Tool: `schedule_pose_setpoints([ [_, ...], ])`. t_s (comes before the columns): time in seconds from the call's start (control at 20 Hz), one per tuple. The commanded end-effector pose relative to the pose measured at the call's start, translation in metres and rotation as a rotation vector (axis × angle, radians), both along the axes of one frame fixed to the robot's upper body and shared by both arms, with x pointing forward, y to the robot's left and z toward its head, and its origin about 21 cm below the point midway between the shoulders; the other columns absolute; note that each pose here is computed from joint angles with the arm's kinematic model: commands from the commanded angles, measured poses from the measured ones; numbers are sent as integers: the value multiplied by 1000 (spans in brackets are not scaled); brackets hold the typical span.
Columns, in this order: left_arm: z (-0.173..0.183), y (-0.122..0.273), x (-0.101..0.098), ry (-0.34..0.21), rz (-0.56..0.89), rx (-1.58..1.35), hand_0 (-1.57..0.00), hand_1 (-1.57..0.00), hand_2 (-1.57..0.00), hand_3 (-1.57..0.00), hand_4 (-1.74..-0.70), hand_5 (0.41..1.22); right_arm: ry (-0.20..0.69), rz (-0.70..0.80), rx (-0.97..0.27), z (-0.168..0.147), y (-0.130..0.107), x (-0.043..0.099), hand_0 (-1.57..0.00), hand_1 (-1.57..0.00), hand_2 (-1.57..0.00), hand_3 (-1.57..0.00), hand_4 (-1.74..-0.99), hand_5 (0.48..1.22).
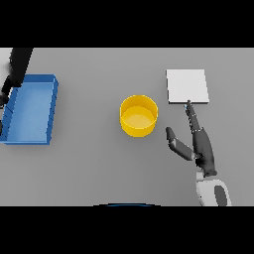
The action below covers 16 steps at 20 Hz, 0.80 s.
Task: Pick up the red beaker and tilt it to pour out 1 green nut into yellow bowl. Pick up the yellow bowl and place it on the metallic measuring scale.
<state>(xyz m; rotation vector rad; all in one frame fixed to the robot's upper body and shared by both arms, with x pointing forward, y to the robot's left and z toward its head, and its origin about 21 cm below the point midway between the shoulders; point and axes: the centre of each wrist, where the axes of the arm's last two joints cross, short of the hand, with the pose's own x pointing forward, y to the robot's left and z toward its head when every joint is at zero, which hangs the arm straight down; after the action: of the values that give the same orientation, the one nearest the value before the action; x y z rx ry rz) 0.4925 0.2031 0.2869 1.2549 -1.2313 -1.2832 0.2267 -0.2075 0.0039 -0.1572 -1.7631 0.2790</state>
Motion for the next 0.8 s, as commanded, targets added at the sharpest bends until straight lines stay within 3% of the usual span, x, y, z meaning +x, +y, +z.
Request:
schedule_pose_setpoints([
  [0.0,-9,20,0,-7,43,-78,-1571,-1571,-1571,-1435,-1740,1221,5,-6,2,0,-3,0,1,1,1,1,-1012,659],
  [0.15,-38,66,-5,-22,204,-262,-1571,-1571,-1571,-1425,-1740,1221,8,-10,-25,3,-1,6,1,1,1,1,-1044,654],
  [0.35,-79,110,-19,-39,362,-529,-1571,-1571,-1571,-1459,-1741,1221,0,-6,-51,0,-6,-1,1,1,1,1,-1048,652],
  [0.75,-142,124,-68,-53,550,-794,-1571,-1571,-1571,-1450,-1741,1221,7,-10,-84,1,-7,0,1,1,1,1,-1026,648],
])
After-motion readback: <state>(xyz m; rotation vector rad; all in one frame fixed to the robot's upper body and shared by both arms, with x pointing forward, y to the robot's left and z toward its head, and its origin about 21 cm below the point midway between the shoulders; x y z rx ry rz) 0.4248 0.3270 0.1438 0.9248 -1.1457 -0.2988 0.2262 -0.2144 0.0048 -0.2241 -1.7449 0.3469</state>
